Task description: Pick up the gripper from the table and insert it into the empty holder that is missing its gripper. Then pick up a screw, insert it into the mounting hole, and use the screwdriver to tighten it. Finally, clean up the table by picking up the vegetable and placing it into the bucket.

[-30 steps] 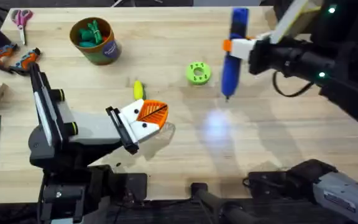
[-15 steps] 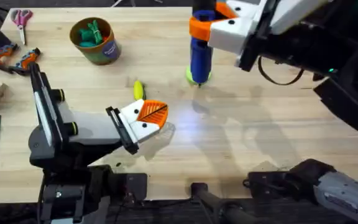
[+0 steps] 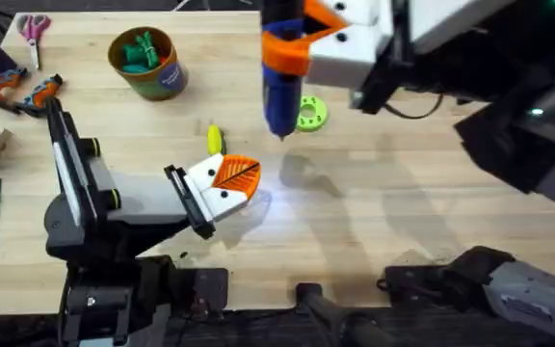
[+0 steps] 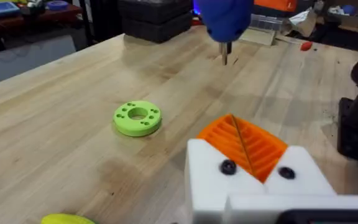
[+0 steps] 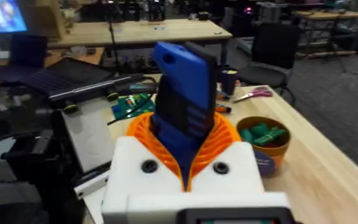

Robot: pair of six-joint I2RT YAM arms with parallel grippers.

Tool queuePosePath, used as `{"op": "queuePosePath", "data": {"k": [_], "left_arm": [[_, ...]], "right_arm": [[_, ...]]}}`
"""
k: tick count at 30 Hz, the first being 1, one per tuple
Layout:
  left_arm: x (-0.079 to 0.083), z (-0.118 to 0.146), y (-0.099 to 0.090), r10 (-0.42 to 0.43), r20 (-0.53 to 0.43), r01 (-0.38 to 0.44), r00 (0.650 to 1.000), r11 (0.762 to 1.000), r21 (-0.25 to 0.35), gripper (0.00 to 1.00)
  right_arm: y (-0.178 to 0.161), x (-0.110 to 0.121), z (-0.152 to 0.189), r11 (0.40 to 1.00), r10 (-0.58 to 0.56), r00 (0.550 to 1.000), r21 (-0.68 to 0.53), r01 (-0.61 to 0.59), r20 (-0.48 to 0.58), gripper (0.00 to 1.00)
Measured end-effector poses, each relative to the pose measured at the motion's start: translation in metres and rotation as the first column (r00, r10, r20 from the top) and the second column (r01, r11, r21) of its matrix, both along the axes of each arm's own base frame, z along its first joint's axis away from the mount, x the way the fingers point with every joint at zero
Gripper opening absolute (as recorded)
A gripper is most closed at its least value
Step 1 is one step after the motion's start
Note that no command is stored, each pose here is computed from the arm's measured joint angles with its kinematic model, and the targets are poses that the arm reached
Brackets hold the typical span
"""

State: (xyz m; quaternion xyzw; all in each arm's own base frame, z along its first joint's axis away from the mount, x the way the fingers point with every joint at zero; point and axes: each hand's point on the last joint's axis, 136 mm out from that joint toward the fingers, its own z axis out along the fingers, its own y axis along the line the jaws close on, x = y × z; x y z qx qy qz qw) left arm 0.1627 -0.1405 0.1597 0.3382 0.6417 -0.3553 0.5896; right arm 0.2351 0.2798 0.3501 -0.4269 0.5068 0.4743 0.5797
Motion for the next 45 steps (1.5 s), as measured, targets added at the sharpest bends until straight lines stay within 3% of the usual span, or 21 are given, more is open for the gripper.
{"op": "queuePosePath", "data": {"k": [8, 17, 24, 39, 45], "left_arm": [[0.0, 0.0, 0.0, 0.0, 0.0, 0.0, 1.0, 1.0, 0.0, 0.005], [0.0, 0.0, 0.0, 0.0, 0.0, 0.0, 1.0, 1.0, 0.0, 0.005], [0.0, 0.0, 0.0, 0.0, 0.0, 0.0, 1.0, 1.0, 0.0, 0.005], [0.0, 0.0, 0.0, 0.0, 0.0, 0.0, 1.0, 1.0, 0.0, 0.005], [0.0, 0.0, 0.0, 0.0, 0.0, 0.0, 1.0, 1.0, 0.0, 0.005]], "right_arm": [[0.028, 0.001, -0.021, 0.997, 0.072, 0.994, -0.022, -0.074, -0.083, 0.027], [0.054, -0.021, 0.014, 0.986, 0.166, 0.986, 0.021, -0.166, 0.019, 0.027], [0.071, -0.04, 0.017, 0.978, 0.205, 0.977, 0.028, -0.207, 0.056, 0.027], [0.082, -0.037, 0.007, 0.978, 0.205, 0.977, 0.021, -0.206, 0.055, 0.027], [0.087, -0.049, 0.014, 0.972, 0.228, 0.97, 0.043, -0.232, 0.086, 0.027]]}}
